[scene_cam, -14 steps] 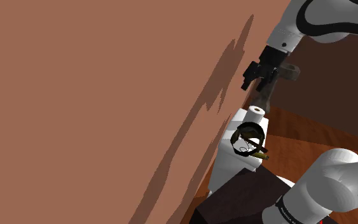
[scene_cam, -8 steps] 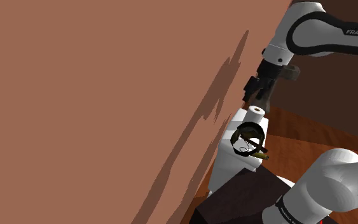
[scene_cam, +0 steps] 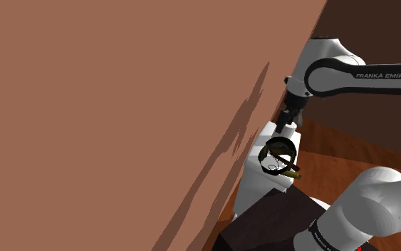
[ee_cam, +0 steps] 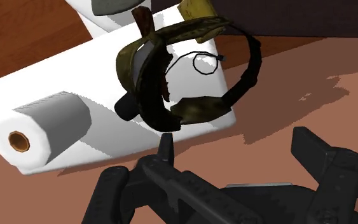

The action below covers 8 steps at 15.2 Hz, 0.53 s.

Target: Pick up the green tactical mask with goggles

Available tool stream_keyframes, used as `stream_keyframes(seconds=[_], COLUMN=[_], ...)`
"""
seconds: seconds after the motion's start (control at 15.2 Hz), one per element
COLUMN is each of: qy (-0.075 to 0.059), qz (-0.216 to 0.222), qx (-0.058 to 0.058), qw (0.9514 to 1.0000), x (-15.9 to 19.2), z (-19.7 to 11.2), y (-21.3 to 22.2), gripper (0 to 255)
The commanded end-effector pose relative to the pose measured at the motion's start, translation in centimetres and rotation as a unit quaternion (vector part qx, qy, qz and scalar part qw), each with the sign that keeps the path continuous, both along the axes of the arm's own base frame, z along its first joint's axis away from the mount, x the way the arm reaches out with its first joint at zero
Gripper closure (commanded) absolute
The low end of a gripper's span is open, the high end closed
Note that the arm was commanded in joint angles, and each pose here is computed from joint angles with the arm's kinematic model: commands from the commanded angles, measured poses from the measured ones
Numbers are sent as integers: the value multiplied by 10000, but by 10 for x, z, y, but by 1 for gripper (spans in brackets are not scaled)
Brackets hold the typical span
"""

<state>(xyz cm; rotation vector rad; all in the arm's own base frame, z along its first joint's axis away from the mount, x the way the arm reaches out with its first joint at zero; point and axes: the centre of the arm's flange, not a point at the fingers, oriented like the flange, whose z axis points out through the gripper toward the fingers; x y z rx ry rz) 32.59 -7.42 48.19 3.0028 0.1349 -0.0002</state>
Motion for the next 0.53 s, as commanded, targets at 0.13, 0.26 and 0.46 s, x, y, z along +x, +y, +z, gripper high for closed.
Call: stream_keyframes(seconds=[0.13, 0.26, 0.46], qy=[186, 277, 413], qz=[525, 775, 1148], qx=[-448, -666, -991], qw=[9974, 9944, 9876], x=[2, 3, 5], z=[-41, -59, -87], y=[-24, -37, -59], gripper=[0, 0, 0])
